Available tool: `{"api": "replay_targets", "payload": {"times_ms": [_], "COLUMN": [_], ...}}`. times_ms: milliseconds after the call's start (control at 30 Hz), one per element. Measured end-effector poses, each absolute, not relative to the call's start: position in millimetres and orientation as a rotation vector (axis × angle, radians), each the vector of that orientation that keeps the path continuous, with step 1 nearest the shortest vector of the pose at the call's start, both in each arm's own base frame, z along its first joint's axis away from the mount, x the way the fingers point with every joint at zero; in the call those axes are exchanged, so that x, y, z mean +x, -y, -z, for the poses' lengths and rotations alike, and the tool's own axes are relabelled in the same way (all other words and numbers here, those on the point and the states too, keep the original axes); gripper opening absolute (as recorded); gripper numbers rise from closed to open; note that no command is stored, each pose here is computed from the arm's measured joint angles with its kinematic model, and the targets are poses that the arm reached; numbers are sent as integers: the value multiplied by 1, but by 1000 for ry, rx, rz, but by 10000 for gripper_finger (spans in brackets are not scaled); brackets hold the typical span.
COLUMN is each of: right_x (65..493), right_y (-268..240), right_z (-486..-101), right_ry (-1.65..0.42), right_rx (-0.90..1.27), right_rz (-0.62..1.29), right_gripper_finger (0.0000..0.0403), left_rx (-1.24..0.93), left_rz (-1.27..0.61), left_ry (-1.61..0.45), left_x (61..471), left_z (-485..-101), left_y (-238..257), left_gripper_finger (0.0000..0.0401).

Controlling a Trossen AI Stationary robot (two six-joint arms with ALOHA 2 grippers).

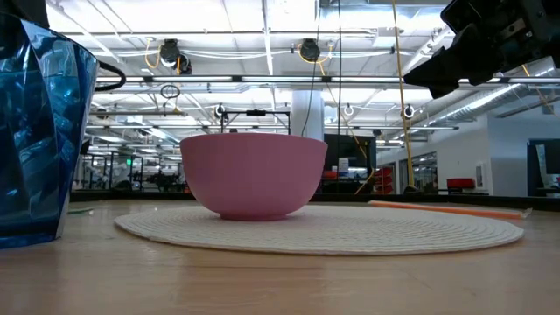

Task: Pick & Place Utensil
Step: Put the green spoon into the pink bowl

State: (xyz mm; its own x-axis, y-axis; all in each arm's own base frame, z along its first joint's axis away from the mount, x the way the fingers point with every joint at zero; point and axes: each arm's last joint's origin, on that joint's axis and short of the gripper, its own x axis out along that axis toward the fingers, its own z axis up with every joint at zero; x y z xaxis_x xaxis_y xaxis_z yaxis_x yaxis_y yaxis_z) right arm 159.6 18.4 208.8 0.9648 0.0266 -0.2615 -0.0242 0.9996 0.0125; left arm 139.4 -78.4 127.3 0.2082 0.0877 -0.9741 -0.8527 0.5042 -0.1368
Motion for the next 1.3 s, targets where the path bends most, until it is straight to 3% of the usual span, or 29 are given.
{"api": "replay_targets", "payload": {"times_ms": [700,1133,1300], "right_x": [160,160,160], "right_y": [-18,-18,-18], "right_z": [-209,-209,-209], "right_ry": [-265,-264,-265], "right_rx": [10,10,10], "right_rz": [-25,-25,-25], "right_gripper_finger": [75,75,75], "left_rx": [-769,-841,-843], "left_rz": [-853,-778,-765], "left_ry": [-1145,-1291,-1311], "left_x": [135,135,135], "left_z": [-127,-127,-127], "left_y": [73,77,78], "left_gripper_finger": [1,101,104]}}
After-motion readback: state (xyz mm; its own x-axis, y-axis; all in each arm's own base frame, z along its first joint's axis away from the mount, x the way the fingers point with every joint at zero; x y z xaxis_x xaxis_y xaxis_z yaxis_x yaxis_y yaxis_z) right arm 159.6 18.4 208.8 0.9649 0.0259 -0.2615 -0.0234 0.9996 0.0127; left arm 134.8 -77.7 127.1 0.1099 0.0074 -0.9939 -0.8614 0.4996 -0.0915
